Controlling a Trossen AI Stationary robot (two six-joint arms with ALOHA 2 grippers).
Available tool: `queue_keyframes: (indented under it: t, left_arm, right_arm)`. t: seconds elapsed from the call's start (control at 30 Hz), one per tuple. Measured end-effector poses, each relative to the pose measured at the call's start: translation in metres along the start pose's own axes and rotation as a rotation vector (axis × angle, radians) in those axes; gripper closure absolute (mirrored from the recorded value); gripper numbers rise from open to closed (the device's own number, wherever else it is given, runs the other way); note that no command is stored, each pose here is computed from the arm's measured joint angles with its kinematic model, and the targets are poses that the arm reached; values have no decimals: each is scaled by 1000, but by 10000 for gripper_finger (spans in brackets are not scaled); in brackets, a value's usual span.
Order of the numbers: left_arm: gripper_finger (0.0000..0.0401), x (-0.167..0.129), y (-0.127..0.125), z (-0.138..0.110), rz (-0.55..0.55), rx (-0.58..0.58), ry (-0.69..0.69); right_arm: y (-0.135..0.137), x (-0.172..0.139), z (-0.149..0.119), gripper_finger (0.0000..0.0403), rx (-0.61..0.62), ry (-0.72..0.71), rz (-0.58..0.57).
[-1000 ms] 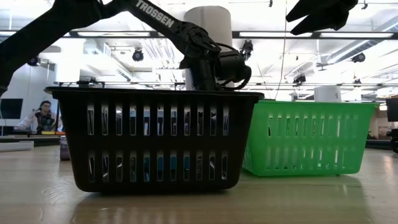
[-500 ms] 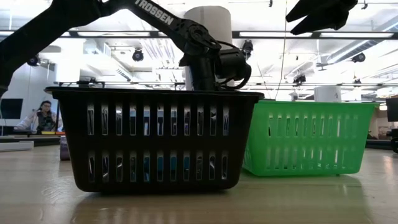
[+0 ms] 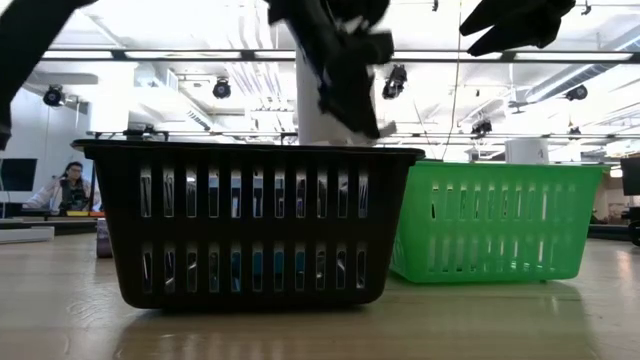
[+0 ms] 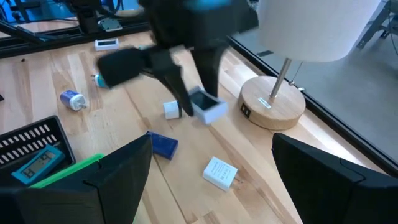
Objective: Pick & Place Office items
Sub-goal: Put the right white digital clock into the black bin
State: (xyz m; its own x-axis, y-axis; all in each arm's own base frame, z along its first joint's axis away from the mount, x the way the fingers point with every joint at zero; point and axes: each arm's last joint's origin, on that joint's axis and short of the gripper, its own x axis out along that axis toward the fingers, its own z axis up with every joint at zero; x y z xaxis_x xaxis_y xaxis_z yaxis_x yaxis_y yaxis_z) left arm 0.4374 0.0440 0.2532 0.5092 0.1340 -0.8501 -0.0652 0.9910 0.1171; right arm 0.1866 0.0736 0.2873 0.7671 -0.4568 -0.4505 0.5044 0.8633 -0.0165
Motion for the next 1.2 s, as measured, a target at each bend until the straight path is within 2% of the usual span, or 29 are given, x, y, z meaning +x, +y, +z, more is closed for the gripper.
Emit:
queue_keyframes:
  t: [0.13,0.3,0.43,0.57,0.73,0.83,0.97,1.2]
  left_arm:
    - [257,-17,-21,-9,51,39,-46]
    - [257,-38,-41,-30,43,25,-157]
    - [257,-55,-52,-53,11,-33,-302]
    - [257,-70,-56,-79,-35,-143,-471]
    - [257,-89,-66,-107,-122,-228,-710]
    - [257,-93,-74,-125,-144,-258,-799]
    - [257,-97,-90,-141,-149,-303,-878]
    - [257,-91,-126,-153,-114,-333,-852]
  right_arm:
    - [0,0,0,78,0,0,0]
    - [0,0,0,78,4,0,0]
    - [0,0,0,78,5,-1,0]
    - [0,0,0,78,5,-1,-1]
    - [-1,0,1,78,6,-15,-19]
    - [0,0,1,78,7,-16,-20]
    - [-1,0,1,78,10,-17,-21]
    - [-1,0,1,78,13,-18,-22]
